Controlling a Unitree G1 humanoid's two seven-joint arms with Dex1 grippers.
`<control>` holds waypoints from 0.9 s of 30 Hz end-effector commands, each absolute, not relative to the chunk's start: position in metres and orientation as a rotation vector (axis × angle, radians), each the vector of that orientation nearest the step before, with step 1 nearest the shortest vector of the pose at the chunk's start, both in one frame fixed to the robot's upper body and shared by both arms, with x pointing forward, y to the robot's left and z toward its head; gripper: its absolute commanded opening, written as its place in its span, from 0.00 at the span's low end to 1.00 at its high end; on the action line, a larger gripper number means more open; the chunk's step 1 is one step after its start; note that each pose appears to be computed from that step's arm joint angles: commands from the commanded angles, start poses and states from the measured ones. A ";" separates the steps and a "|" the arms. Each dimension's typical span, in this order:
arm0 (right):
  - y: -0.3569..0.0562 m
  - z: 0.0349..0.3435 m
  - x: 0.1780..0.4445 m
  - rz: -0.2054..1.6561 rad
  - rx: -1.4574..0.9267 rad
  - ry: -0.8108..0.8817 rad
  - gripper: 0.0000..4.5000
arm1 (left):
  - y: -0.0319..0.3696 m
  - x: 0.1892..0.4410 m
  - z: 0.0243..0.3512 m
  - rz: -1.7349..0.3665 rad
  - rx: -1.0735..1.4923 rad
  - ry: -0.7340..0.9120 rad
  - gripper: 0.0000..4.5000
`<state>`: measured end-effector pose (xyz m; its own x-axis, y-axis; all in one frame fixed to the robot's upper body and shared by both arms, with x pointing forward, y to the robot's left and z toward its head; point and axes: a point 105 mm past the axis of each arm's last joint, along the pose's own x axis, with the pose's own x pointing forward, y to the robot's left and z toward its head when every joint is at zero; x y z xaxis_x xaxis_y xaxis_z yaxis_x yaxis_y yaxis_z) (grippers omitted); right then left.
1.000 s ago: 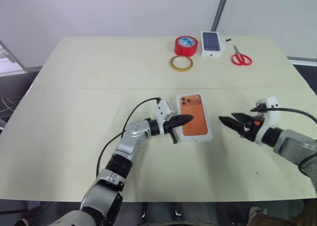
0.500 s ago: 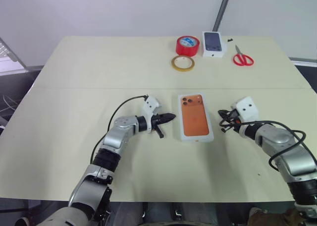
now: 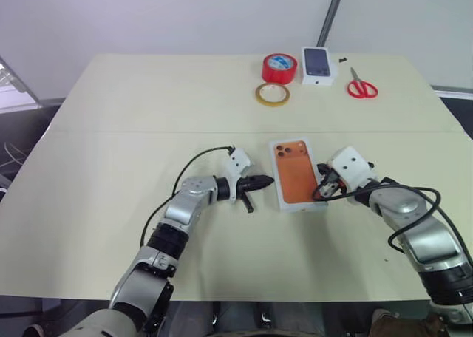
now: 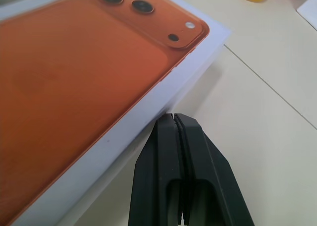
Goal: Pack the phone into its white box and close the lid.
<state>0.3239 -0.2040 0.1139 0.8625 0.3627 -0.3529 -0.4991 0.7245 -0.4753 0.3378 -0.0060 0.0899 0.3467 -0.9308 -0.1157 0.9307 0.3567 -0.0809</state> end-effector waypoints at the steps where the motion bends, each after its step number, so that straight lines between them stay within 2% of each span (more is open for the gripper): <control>1: -0.186 0.122 0.321 0.531 -0.608 0.192 0.01 | -0.021 0.337 0.122 -1.257 -0.010 0.034 0.00; 4: -0.187 0.123 0.323 0.524 -0.616 0.191 0.01 | -0.019 0.333 0.106 -1.271 0.097 0.052 0.00; 10: -0.182 0.124 0.325 0.529 -0.637 0.181 0.01 | -0.016 0.332 0.100 -1.262 0.052 0.102 0.00; 14: -0.179 0.124 0.324 0.541 -0.656 0.183 0.01 | -0.010 0.339 0.098 -1.210 0.055 0.103 0.00; 16: -0.183 0.124 0.325 0.537 -0.661 0.189 0.01 | -0.006 0.347 0.103 -1.161 0.048 0.082 0.00; 21: -0.209 0.147 0.336 0.432 -0.695 0.142 0.01 | -0.001 0.362 0.143 -1.096 -0.028 -0.075 0.00; 25: -0.210 0.177 0.345 0.404 -0.510 0.049 0.01 | -0.004 0.371 0.158 -1.075 -0.055 -0.107 0.00; 27: -0.198 0.184 0.344 0.453 -0.472 0.010 0.01 | -0.010 0.375 0.152 -1.070 -0.014 -0.085 0.00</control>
